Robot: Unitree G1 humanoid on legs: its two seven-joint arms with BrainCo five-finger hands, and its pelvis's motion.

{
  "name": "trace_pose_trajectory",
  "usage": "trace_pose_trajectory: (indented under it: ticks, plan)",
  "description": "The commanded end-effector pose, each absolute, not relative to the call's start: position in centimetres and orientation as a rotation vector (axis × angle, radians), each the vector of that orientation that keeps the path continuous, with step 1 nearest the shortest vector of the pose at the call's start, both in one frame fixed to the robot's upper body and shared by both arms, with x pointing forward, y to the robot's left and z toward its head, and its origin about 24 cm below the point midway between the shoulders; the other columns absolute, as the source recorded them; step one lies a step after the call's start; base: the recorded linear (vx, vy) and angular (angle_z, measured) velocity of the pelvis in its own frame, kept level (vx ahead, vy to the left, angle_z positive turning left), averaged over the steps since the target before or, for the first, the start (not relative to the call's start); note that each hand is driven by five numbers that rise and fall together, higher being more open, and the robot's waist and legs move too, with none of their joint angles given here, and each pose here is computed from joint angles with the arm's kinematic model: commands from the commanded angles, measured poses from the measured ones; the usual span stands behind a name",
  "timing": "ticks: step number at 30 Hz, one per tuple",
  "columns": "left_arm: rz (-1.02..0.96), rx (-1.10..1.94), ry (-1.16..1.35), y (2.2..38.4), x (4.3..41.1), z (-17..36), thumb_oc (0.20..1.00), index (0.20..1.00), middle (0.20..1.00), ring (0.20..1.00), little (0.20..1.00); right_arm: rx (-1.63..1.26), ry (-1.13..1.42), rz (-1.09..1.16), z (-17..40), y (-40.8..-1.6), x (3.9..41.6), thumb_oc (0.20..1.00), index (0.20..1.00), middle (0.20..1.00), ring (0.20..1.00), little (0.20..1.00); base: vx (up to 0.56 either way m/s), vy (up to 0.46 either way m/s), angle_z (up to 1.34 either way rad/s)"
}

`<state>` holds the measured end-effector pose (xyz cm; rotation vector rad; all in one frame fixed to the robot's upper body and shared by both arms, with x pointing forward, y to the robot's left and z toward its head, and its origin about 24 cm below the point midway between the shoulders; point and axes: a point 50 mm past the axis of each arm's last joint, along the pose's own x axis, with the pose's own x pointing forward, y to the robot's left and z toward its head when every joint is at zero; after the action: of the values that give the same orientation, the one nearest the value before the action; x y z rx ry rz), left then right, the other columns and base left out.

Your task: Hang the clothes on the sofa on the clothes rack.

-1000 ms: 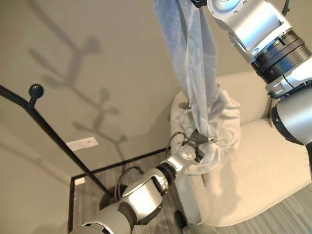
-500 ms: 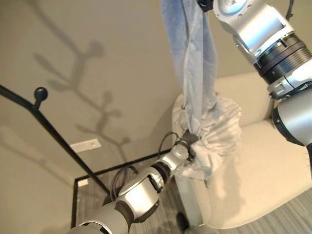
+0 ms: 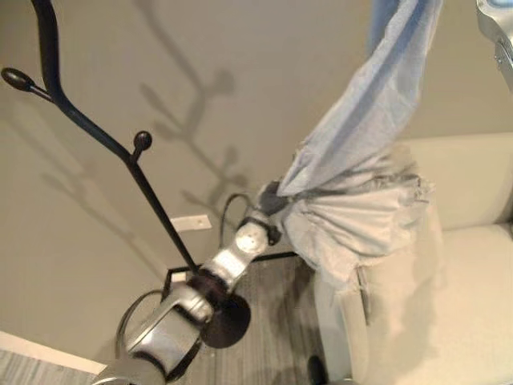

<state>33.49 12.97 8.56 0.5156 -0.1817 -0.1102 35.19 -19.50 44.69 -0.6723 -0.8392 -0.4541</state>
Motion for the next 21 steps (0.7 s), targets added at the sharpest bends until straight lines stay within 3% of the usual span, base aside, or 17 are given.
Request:
trace_pose_trajectory:
  ticks: [1,8,12,21]
  plan:
    - [-0.055,0.563,-0.271,15.9,32.7,9.9,0.200,0.200,0.200,0.200,0.200,-0.641,-0.955,-0.590,48.5,-21.3,32.6,0.200,0.200,0.200,0.200,0.200,-0.09,0.138,-0.03]
    - [0.042,0.595,-0.253,18.7,31.6,9.3,0.200,0.200,0.200,0.200,0.200,-0.632,-0.969,-0.533,48.1,-18.3,33.4,0.200,0.200,0.200,0.200,0.200,-0.14,0.099,-0.38]
    - [0.060,0.618,-0.292,18.5,32.2,10.3,0.200,0.200,0.200,0.200,0.200,-0.614,-0.993,-0.551,48.4,-18.7,32.9,0.200,0.200,0.200,0.200,0.200,-0.17,-0.022,-0.55]
    - [0.121,0.552,-0.360,18.8,31.8,12.0,0.200,0.200,0.200,0.200,0.200,-0.631,-1.173,-0.581,48.8,-20.7,29.0,0.200,0.200,0.200,0.200,0.200,-0.05,-0.307,0.37]
